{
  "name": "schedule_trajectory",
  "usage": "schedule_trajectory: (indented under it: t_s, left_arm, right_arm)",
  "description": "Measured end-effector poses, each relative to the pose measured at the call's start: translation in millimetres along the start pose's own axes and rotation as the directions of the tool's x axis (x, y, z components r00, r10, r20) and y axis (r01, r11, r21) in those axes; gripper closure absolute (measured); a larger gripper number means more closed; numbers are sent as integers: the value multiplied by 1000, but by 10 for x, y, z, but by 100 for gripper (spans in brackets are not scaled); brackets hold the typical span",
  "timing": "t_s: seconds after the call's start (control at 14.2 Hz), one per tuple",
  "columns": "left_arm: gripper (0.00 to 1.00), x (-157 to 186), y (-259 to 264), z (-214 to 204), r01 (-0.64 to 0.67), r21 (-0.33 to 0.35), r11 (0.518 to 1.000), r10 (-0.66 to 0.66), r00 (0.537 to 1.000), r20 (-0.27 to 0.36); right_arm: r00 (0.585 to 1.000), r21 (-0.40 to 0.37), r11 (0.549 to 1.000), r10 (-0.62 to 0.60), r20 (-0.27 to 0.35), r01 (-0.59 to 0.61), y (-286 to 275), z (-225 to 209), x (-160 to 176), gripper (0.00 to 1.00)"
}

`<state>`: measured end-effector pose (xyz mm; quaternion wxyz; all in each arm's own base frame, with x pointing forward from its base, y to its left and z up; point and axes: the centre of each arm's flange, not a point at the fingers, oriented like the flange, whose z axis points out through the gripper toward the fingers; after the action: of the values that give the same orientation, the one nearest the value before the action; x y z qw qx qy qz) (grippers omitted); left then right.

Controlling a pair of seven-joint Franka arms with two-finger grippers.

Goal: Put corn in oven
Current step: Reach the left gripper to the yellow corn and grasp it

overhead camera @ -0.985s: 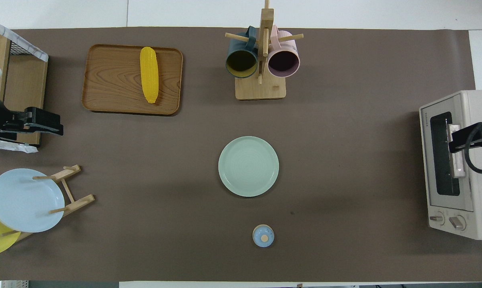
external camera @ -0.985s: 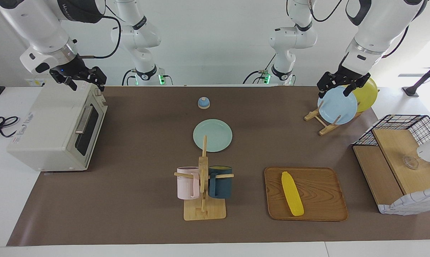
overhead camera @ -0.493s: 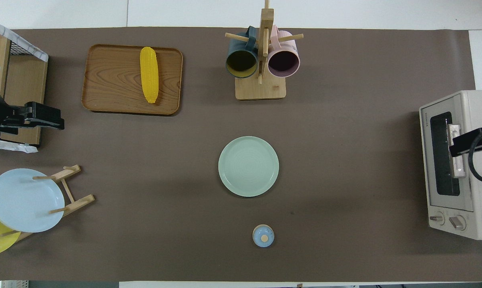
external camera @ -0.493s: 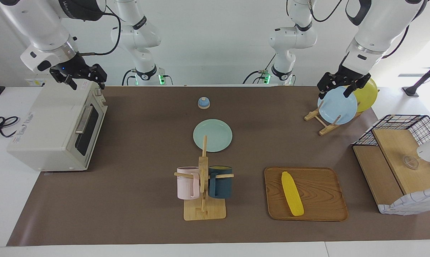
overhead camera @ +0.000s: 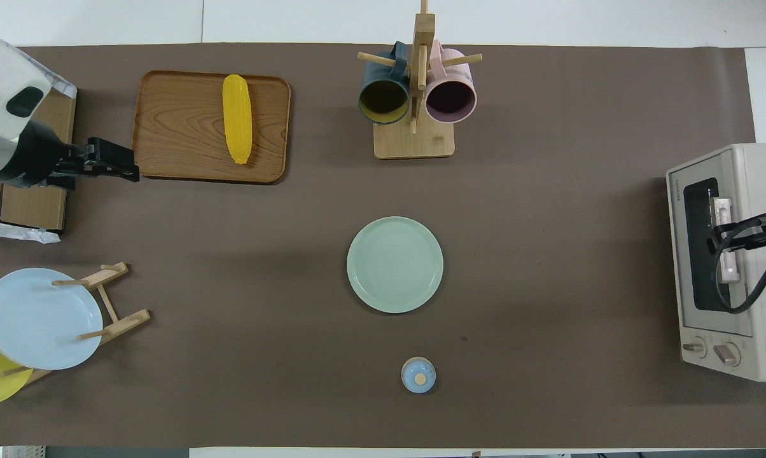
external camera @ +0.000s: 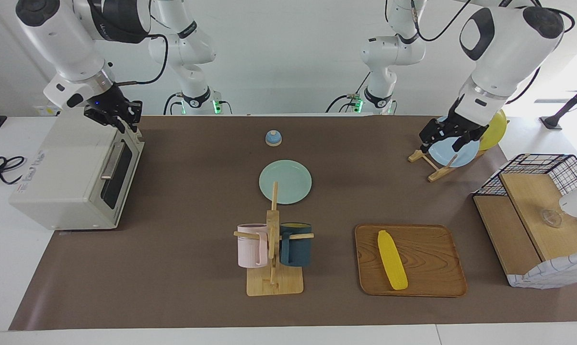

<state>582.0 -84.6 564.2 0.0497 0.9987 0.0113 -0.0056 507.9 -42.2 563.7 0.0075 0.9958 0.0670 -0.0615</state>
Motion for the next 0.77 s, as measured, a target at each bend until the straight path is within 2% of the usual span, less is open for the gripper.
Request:
schedule_trajectory:
  t_s: [0.14,0.49,0.77]
  left_arm:
    - [0,248,112,275,-10,-13,1000,11,1000,22]
    - [0,907,427,976,-44,-26,999,45,998,37]
    - [0,1375,560,1648,-41,-14,999,41,999,36]
  right_arm:
    - [1000,-9,1000,-15,-6,15,5,143,-51,99]
    - [999,-98,995,-37,-5,36,128,325,-104,99]
    - [1000,-119,993,-5,-16,3,397,514,-145,99]
